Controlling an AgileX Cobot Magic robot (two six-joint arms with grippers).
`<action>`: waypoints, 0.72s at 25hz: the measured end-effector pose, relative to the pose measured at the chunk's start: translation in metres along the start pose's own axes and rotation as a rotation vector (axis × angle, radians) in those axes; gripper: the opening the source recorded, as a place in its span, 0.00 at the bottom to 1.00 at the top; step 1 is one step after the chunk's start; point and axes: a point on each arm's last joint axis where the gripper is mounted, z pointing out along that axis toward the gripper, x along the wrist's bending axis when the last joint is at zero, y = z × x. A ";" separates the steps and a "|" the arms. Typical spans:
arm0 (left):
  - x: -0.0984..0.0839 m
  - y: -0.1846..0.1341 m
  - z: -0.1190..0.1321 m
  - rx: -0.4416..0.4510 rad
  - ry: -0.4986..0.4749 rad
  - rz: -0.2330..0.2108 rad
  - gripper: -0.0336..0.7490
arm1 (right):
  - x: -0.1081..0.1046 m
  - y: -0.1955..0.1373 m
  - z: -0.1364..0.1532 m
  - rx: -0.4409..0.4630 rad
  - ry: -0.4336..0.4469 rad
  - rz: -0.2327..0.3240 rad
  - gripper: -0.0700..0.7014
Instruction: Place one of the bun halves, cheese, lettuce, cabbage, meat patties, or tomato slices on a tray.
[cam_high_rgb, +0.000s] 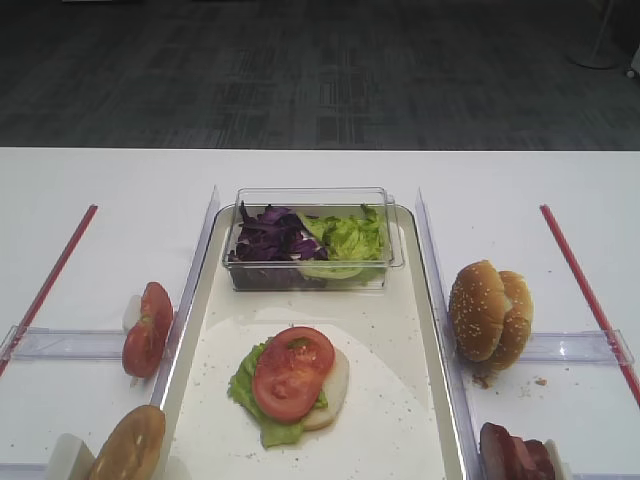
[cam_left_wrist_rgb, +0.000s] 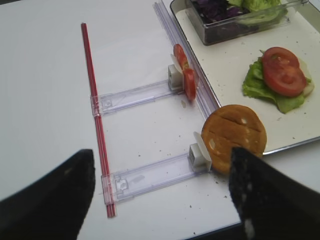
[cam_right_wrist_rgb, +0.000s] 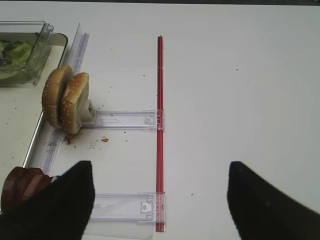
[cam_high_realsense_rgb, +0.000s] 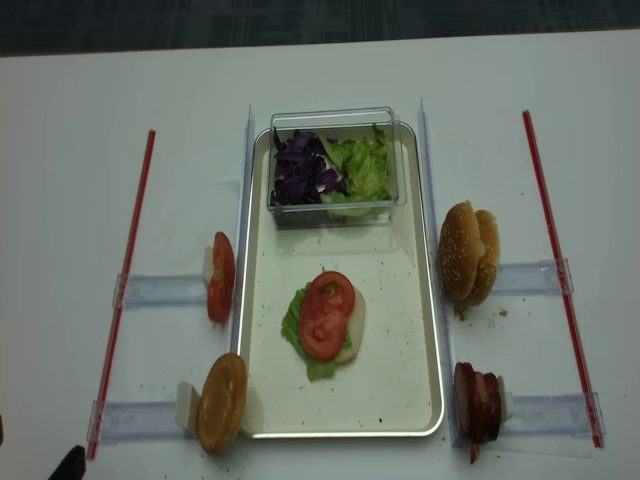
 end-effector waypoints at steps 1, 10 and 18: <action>0.000 0.000 0.000 0.000 0.000 0.000 0.69 | 0.000 0.000 0.000 0.000 0.000 0.000 0.83; 0.000 0.000 0.000 0.000 0.000 0.000 0.69 | 0.000 0.000 0.000 0.000 0.000 0.000 0.83; 0.000 0.000 0.000 -0.002 0.000 0.000 0.69 | 0.000 0.000 0.000 0.000 0.000 0.000 0.83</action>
